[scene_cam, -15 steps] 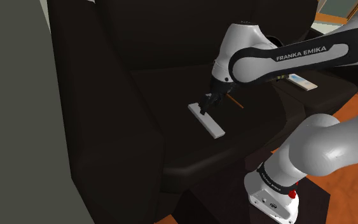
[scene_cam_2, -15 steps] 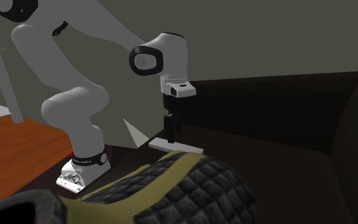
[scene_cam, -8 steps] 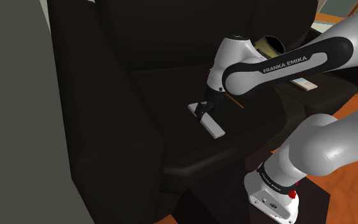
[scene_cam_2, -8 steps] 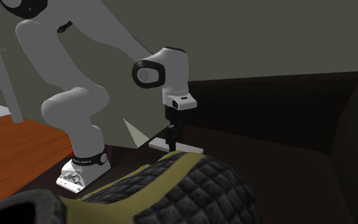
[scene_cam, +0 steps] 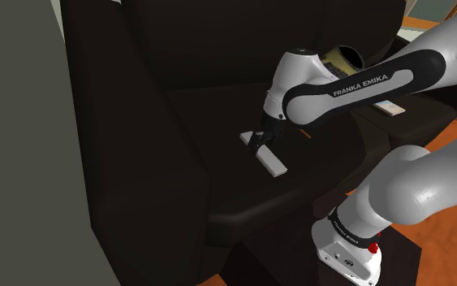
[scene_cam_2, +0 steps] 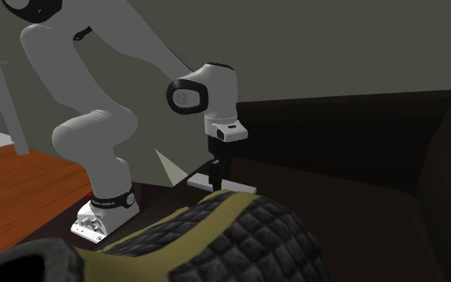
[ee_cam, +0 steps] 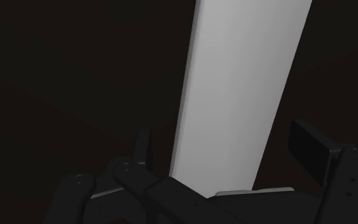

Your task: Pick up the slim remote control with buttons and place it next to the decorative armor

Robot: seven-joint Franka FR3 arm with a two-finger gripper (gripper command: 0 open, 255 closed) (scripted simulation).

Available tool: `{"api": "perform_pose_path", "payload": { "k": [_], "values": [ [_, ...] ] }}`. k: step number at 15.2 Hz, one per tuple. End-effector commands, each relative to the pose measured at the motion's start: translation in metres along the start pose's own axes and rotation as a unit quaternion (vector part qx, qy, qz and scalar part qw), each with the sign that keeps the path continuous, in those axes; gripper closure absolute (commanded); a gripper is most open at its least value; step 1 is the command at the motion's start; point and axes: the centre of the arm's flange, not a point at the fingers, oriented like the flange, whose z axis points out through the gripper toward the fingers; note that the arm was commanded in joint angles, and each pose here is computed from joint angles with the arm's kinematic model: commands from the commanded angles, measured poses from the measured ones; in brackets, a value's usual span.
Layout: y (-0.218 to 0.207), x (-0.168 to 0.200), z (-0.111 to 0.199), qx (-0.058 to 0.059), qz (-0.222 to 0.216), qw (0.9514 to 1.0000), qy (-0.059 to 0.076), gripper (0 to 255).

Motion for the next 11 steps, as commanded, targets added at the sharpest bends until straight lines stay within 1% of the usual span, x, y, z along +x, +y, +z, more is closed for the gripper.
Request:
{"api": "perform_pose_path", "payload": {
  "k": [1, 10, 11],
  "values": [
    [0.0000, 0.0000, 0.0000, 0.000, 0.000, 1.0000, 0.000, 255],
    [0.0000, 0.0000, 0.0001, 0.000, 0.000, 1.0000, 0.000, 255],
    [0.0001, 0.0000, -0.0052, 0.000, 0.000, 1.0000, 0.000, 255]
  ]
}}
